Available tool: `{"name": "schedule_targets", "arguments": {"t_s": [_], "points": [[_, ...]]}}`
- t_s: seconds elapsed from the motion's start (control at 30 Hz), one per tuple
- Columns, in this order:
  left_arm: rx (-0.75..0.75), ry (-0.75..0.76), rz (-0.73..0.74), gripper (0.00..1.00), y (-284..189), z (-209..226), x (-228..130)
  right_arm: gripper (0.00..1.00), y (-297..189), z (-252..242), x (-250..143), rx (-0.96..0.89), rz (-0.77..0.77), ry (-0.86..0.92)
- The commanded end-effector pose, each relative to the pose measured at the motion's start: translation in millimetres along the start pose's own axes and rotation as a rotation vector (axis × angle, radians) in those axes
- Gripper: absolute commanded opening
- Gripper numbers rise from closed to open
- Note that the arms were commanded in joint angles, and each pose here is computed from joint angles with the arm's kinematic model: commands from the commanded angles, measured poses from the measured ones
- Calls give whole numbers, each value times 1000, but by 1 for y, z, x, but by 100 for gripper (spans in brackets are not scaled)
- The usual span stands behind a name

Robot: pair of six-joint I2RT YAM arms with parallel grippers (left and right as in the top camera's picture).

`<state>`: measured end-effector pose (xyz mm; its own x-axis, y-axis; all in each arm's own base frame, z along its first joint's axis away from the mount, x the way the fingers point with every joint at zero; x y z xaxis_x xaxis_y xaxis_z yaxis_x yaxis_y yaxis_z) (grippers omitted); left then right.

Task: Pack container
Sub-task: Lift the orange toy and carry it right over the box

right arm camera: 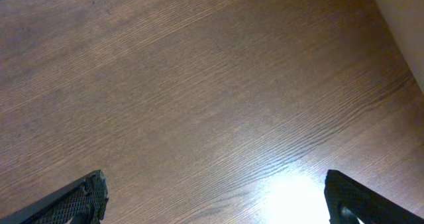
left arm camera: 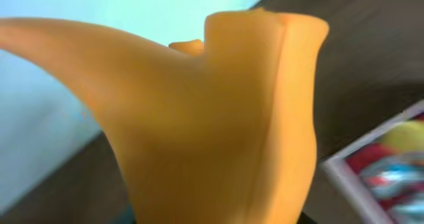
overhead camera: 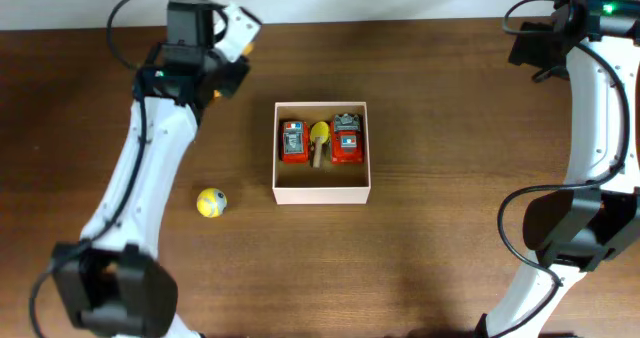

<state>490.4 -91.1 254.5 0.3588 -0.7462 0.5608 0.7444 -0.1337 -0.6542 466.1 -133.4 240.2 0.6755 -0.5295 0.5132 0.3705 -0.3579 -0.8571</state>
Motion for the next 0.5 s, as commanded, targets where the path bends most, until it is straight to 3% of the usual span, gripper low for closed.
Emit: {"name": "schedule_targets", "arguments": {"t_s": [0.0, 0.3, 0.47], "points": [[-55, 57, -115, 38, -33, -21, 39, 99, -2, -1, 1, -1, -6, 11], [-406, 157, -61, 43, -57, -131, 41, 99, -2, -1, 1, -1, -6, 11], [-472, 182, -29, 44, -61, -153, 37, 99, -2, -1, 1, -1, -6, 11]]}}
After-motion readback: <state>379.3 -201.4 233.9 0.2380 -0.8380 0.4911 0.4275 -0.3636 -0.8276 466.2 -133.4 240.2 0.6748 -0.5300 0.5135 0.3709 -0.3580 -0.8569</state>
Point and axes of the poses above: each gripper's point midway between its finger pads, its own y axis out along the fingers, its own z axis along the line the jaws close on, x = y × z, the point moved 1 cm from there along -y, back along the fingers, and after that the axes turned 11 degrees about y, right-handed, at the moved point
